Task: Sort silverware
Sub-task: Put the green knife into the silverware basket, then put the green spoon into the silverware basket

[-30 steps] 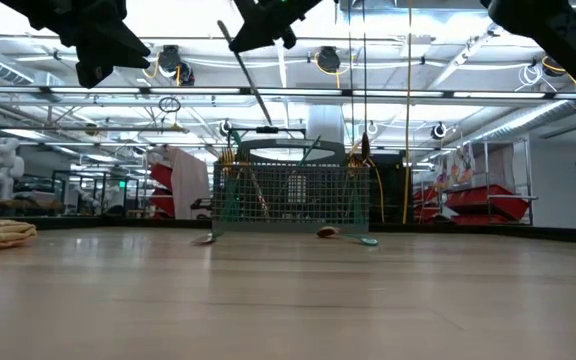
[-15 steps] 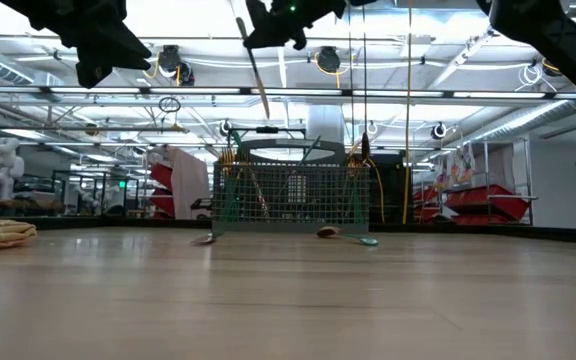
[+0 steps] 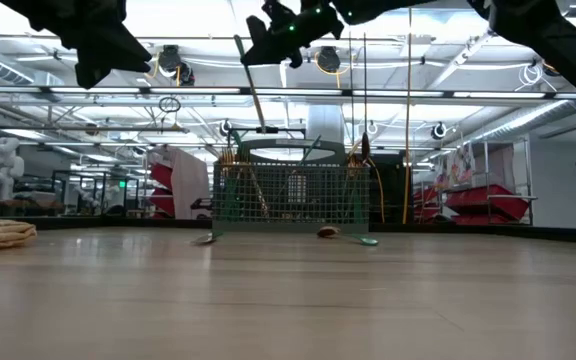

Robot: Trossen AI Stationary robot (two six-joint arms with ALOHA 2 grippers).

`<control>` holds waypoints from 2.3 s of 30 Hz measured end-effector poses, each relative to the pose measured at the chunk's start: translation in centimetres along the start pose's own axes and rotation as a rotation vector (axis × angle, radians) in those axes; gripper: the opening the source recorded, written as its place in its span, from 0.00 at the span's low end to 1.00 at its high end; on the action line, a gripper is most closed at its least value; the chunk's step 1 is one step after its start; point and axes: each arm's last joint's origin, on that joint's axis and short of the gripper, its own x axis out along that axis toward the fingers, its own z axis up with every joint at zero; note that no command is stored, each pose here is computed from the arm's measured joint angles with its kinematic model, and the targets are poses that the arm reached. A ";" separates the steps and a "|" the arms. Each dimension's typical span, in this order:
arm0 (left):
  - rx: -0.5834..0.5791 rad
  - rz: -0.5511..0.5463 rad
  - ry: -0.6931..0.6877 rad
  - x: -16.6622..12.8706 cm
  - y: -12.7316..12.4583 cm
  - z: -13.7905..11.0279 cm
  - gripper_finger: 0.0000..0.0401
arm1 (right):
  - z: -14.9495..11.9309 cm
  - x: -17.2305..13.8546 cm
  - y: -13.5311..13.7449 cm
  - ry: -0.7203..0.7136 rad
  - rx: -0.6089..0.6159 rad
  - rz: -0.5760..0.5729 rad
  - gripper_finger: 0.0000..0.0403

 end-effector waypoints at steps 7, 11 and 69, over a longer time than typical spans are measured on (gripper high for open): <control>0.000 0.004 0.007 0.0 0.0 -0.1 0.23 | -2.0 0.8 -0.3 0.018 0.029 0.039 0.00; 0.001 0.006 0.006 0.0 0.0 -0.1 0.23 | -3.5 1.4 -0.3 0.027 0.051 0.041 0.00; 0.005 0.196 -0.076 0.0 0.6 0.1 0.23 | -18.2 -3.5 0.7 -0.270 0.433 0.128 0.02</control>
